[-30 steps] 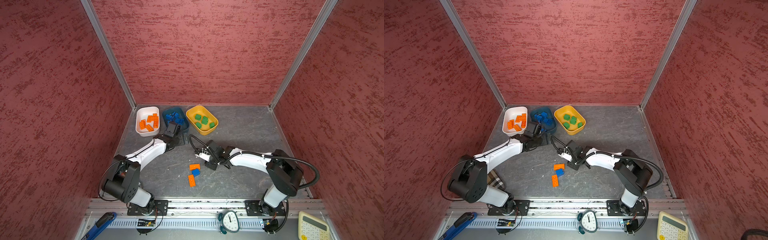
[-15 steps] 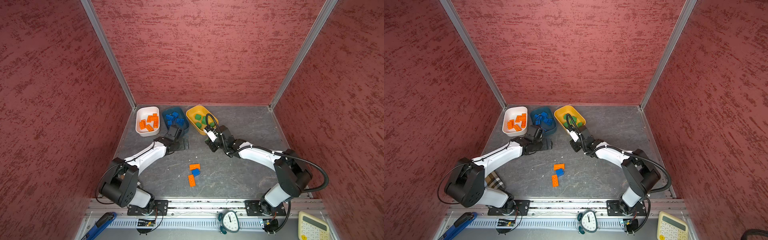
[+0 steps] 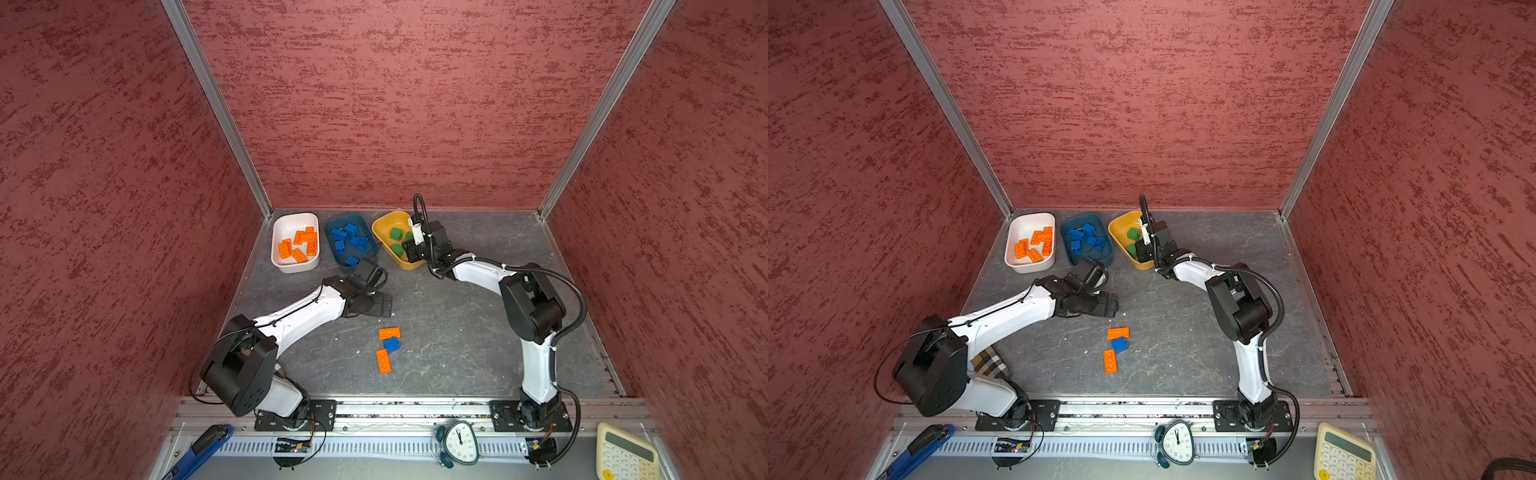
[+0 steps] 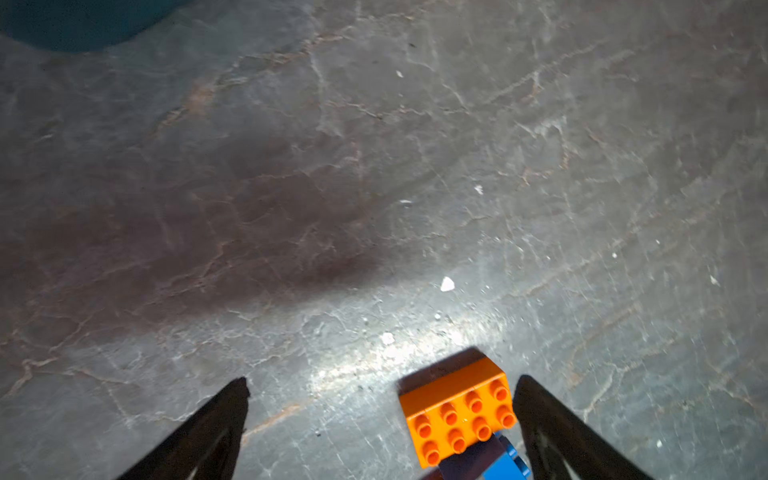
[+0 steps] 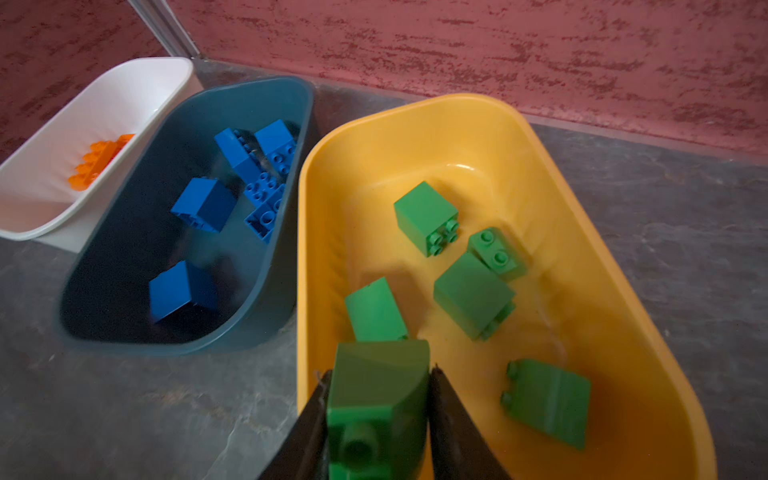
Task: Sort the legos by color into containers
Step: 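Carry green brick into yellow bin and open right gripper while left gripper moves to pile, then grasp an orange brick at the pile with left gripper and lift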
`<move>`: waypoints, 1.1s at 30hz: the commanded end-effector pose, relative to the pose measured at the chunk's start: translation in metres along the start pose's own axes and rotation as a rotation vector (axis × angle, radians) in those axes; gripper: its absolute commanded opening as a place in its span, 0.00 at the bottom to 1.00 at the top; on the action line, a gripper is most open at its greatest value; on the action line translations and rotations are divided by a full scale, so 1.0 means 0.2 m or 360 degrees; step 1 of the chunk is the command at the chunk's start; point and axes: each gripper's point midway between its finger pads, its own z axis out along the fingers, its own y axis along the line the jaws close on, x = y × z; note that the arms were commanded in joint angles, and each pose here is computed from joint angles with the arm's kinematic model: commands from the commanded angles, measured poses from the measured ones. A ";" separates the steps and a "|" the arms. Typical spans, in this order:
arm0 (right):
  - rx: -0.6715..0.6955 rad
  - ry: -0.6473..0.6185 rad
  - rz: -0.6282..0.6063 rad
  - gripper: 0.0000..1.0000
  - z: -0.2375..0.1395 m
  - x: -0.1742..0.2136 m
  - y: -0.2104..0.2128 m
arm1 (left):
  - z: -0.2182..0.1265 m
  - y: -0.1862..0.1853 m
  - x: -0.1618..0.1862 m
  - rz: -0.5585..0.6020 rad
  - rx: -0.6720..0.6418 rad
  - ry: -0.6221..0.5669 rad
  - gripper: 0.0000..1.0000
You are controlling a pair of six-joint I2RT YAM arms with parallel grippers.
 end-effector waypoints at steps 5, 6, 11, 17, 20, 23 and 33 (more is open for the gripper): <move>0.0006 -0.0117 0.0012 0.78 -0.10 -0.20 0.01 | 0.01 -0.12 0.18 0.0445 -0.0009 0.0315 0.94; 0.0001 -0.0145 0.0014 0.92 -0.14 -0.22 0.02 | 0.02 -0.14 0.20 0.0500 -0.0012 0.0353 0.93; 0.0077 -0.0275 0.0046 0.99 -0.30 -0.27 -0.02 | 0.06 -0.19 0.25 0.0664 0.0017 0.0458 0.89; 0.0285 -0.0377 0.0104 0.99 -0.44 -0.28 -0.14 | 0.17 -0.23 0.26 0.0753 -0.0007 0.0518 0.83; 0.0366 -0.0455 0.0131 0.99 -0.50 -0.29 -0.19 | 0.22 -0.25 0.28 0.0798 -0.0012 0.0551 0.80; 0.0434 -0.0525 0.0153 0.99 -0.56 -0.30 -0.23 | 0.27 -0.24 0.30 0.0814 -0.0039 0.0574 0.78; 0.0512 -0.0617 0.0222 0.99 -0.66 -0.35 -0.28 | 0.35 -0.18 0.32 0.0787 -0.0093 0.0593 0.55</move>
